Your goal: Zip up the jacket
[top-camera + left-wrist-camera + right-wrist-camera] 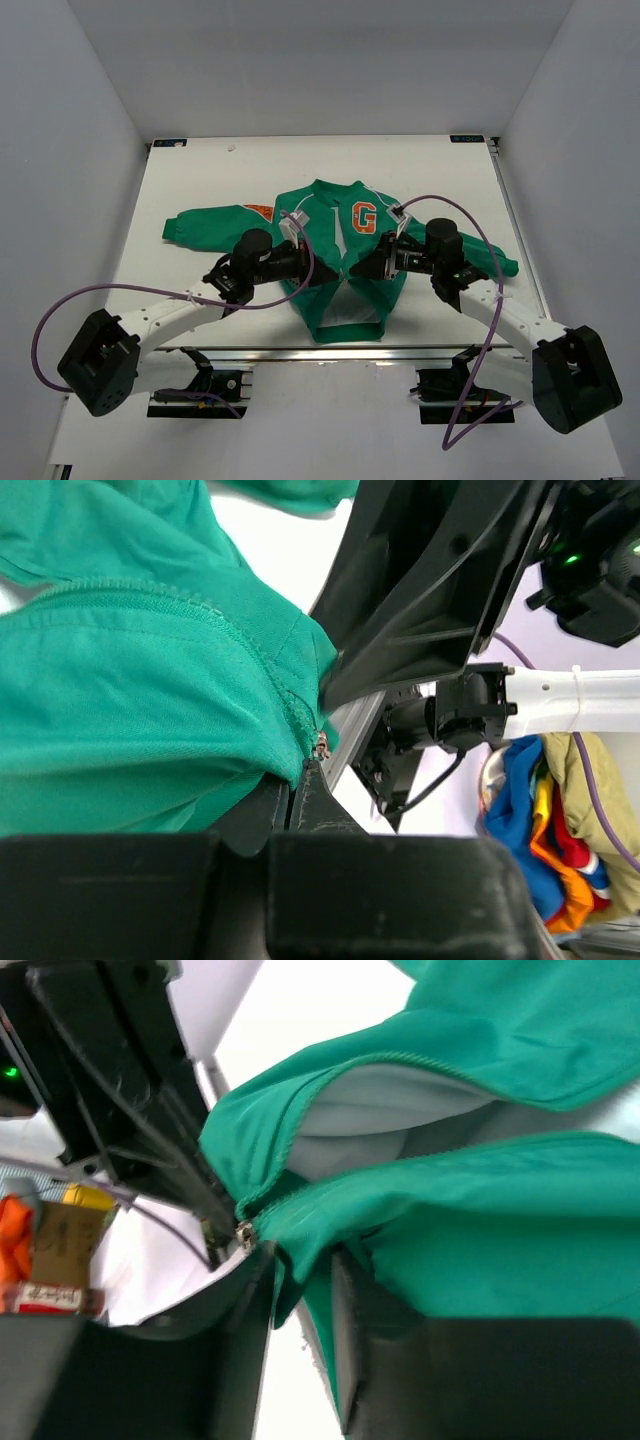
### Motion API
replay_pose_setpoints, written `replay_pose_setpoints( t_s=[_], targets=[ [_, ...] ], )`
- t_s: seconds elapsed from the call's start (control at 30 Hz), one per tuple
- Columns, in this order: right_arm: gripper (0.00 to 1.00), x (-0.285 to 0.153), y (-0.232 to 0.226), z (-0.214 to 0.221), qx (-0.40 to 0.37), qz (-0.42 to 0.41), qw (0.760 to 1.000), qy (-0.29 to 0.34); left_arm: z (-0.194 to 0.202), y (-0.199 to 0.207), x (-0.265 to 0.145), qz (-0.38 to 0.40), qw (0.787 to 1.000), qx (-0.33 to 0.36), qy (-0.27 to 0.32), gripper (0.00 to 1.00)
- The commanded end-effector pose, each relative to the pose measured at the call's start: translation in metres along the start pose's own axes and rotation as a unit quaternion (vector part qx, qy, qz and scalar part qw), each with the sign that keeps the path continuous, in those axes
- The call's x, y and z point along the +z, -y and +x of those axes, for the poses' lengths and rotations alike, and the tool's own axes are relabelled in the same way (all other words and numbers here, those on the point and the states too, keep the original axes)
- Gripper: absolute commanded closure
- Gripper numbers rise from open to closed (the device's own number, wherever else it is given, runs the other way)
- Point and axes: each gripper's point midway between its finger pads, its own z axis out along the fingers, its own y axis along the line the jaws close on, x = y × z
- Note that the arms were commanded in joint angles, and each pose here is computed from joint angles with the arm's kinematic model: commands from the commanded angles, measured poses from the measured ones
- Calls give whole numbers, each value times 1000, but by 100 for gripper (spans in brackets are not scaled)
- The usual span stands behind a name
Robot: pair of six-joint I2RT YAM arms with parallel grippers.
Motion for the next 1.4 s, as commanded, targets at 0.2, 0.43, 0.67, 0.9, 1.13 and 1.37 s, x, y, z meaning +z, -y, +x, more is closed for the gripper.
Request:
replay_pose_setpoints(
  t_s=[0.2,0.43,0.67,0.9,1.13,1.37],
  targets=[
    [44,-4,17,16,5,36,999,-20,30,-9,5,5,996,-80,-30,100],
    [28,-19,20,13,-28,83,996,-10,32,-12,5,1,996,-90,-30,100],
    [11,-38,-1,19,-56,96,993,-31,32,-13,3,-6,995,-91,-27,100],
    [11,-27,-27,67,-56,45,993,-96,35,-14,4,-5,994,-99,-35,100],
    [12,-5,-39,83,-6,-27,997,-75,36,-15,3,-10,993,-110,-36,100],
    [13,6,-31,93,17,2,998,-55,37,-19,4,-20,991,-126,-32,100]
  ],
)
